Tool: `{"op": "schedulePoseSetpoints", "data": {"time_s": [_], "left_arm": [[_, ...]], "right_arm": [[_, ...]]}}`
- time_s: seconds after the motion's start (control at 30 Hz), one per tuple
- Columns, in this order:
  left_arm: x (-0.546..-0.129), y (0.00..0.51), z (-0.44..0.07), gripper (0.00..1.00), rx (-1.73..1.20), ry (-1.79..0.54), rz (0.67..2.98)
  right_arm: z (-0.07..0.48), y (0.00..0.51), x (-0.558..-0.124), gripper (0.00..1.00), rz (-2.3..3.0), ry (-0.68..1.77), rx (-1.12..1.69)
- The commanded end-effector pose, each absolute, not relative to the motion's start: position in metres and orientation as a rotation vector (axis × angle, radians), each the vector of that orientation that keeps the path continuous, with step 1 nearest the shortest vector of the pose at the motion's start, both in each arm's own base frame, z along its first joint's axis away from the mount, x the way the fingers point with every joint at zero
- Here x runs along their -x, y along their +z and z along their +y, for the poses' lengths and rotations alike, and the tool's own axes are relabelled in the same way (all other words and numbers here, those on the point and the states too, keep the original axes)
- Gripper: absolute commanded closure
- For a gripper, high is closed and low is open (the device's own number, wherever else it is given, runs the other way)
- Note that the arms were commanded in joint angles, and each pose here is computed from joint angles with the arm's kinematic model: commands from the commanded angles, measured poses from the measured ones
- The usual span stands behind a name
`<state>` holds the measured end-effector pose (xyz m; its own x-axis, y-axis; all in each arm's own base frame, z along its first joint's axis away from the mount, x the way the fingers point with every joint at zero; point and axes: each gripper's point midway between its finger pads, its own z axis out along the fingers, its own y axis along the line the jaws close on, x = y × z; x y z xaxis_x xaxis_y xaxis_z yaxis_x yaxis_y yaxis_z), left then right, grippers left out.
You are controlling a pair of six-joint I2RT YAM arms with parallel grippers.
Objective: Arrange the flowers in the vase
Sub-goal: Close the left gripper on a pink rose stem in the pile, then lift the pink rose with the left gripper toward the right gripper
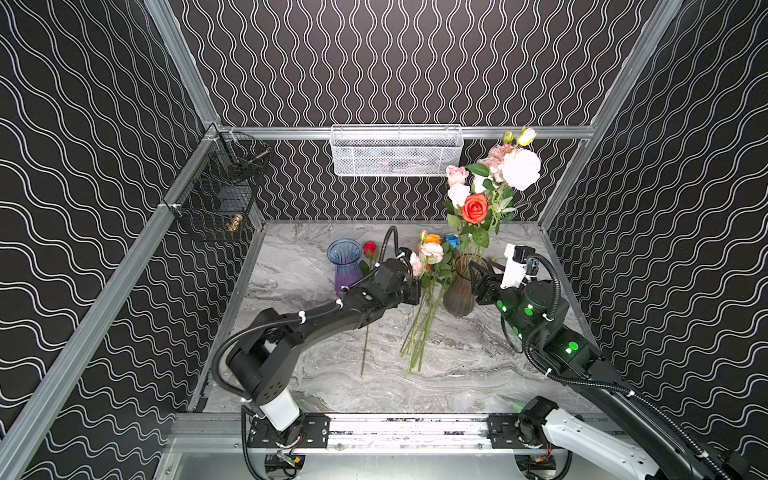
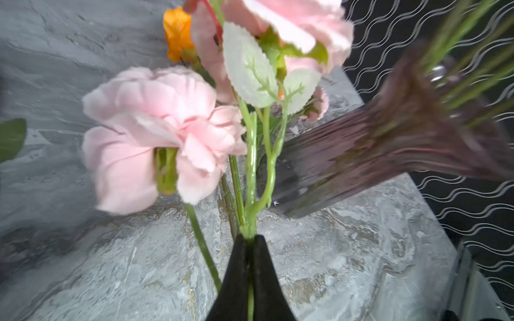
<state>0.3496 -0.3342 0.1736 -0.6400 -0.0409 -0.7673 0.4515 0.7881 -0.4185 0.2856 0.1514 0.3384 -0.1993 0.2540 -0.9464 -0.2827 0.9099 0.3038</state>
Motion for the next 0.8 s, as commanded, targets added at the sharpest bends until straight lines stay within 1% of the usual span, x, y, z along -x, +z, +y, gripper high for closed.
{"op": "schedulePoseSetpoints", "data": {"time_s": [0.0,0.2,0.47,0.57,0.7,0.77], "left_arm": [[-0.353,0.209,-0.325,1.0,-0.292,-0.773,2.011],[-0.345,0.258,-0.297,1.0,-0.282,-0.722,1.856],[-0.341,0.31,-0.274,1.0,-0.259,-0.651,1.691],[-0.346,0.319,-0.266,1.0,-0.273,-0.552,1.725],[-0.353,0.3,-0.246,1.0,-0.267,-0.347,1.887],[-0.351,0.291,-0.24,1.0,-0.276,-0.294,1.944]], "right_arm": [[0.155,0.353,-0.285,0.46,1.657,0.534,0.016],[0.157,0.357,-0.282,0.46,1.649,0.554,0.023],[0.159,0.36,-0.28,0.47,1.642,0.57,0.031],[0.159,0.362,-0.279,0.47,1.635,0.575,0.034],[0.156,0.365,-0.276,0.47,1.622,0.579,0.033],[0.156,0.366,-0.275,0.47,1.615,0.587,0.034]]}}
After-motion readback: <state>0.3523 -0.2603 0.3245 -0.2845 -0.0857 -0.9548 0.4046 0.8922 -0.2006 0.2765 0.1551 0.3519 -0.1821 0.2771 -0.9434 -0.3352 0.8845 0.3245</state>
